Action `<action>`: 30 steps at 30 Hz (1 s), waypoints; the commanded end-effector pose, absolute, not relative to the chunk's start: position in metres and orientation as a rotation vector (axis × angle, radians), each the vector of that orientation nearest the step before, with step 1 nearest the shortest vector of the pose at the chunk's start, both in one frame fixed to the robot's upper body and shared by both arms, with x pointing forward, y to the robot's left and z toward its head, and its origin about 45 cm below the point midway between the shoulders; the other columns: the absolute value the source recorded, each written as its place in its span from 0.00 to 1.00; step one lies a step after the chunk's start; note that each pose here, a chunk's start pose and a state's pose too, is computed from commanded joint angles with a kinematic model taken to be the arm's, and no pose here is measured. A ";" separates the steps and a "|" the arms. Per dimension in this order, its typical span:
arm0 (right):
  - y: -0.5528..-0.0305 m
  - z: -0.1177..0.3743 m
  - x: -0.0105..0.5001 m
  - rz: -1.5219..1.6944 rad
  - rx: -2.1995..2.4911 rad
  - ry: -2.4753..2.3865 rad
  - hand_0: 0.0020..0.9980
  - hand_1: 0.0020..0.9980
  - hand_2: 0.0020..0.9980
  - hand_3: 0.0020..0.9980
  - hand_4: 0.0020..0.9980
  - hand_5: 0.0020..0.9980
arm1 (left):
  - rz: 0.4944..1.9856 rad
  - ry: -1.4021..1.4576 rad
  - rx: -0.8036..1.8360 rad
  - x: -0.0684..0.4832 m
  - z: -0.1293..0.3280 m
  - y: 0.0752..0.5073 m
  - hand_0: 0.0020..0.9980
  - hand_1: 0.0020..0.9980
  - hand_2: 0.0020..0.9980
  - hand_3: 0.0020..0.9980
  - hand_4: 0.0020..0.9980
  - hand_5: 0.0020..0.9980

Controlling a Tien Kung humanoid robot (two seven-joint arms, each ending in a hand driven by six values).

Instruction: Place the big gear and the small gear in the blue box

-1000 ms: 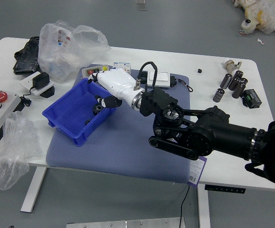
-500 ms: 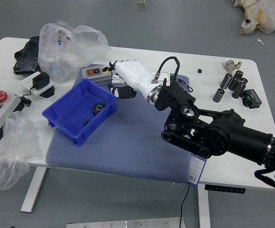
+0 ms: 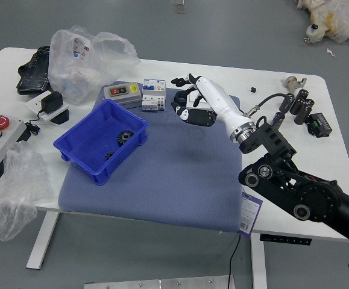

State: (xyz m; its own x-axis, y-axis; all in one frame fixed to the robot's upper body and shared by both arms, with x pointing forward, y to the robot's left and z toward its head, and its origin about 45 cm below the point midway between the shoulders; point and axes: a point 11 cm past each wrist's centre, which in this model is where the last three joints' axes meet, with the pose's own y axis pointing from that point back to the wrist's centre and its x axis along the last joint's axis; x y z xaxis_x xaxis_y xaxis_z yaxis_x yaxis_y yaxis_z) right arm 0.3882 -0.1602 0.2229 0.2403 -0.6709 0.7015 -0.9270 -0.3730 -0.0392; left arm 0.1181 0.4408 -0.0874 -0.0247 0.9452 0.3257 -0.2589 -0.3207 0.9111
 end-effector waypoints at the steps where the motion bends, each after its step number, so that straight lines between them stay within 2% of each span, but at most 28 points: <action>1: -0.160 0.216 0.384 0.884 2.139 -1.462 0.37 0.56 0.69 0.73 0.64 0.21 | 1.544 0.821 1.250 0.118 -0.087 0.441 0.67 0.64 0.63 0.70 0.71 0.40; 7: -0.140 0.196 0.370 0.922 2.143 -1.279 0.37 0.55 0.70 0.73 0.64 0.20 | 1.540 0.816 1.247 0.121 -0.087 0.440 0.67 0.64 0.63 0.70 0.71 0.40; 8: -0.135 0.196 0.370 0.952 2.139 -1.234 0.37 0.53 0.76 0.74 0.65 0.20 | 1.539 0.814 1.247 0.121 -0.087 0.440 0.67 0.64 0.63 0.70 0.71 0.39; 13: -0.114 0.204 0.370 1.086 2.116 -1.029 0.37 0.53 0.76 0.74 0.65 0.20 | 1.539 0.809 1.249 0.123 -0.086 0.441 0.67 0.64 0.63 0.70 0.71 0.39; 14: -0.111 0.205 0.369 1.106 2.112 -0.991 0.37 0.50 0.82 0.77 0.64 0.21 | 1.540 0.809 1.250 0.123 -0.086 0.442 0.67 0.64 0.63 0.70 0.71 0.39; 19: -0.091 0.209 0.369 1.194 2.087 -0.826 0.37 0.50 0.82 0.77 0.64 0.21 | 1.541 0.812 1.253 0.122 -0.086 0.442 0.67 0.64 0.63 0.70 0.71 0.39; 20: -0.088 0.209 0.369 1.206 2.083 -0.803 0.34 0.46 0.85 0.79 0.62 0.22 | 1.541 0.813 1.252 0.122 -0.086 0.442 0.66 0.64 0.63 0.70 0.70 0.39; 25: -0.070 0.211 0.368 1.261 2.069 -0.706 0.34 0.46 0.85 0.79 0.62 0.22 | 1.536 0.819 1.250 0.121 -0.087 0.439 0.66 0.64 0.63 0.70 0.70 0.39; 26: -0.067 0.211 0.368 1.268 2.067 -0.692 0.31 0.42 0.86 0.82 0.61 0.22 | 1.536 0.820 1.251 0.120 -0.088 0.439 0.66 0.64 0.63 0.70 0.70 0.39; 30: -0.054 0.212 0.365 1.300 2.063 -0.636 0.31 0.42 0.86 0.82 0.61 0.22 | 1.538 0.823 1.255 0.120 -0.087 0.440 0.66 0.64 0.63 0.70 0.70 0.39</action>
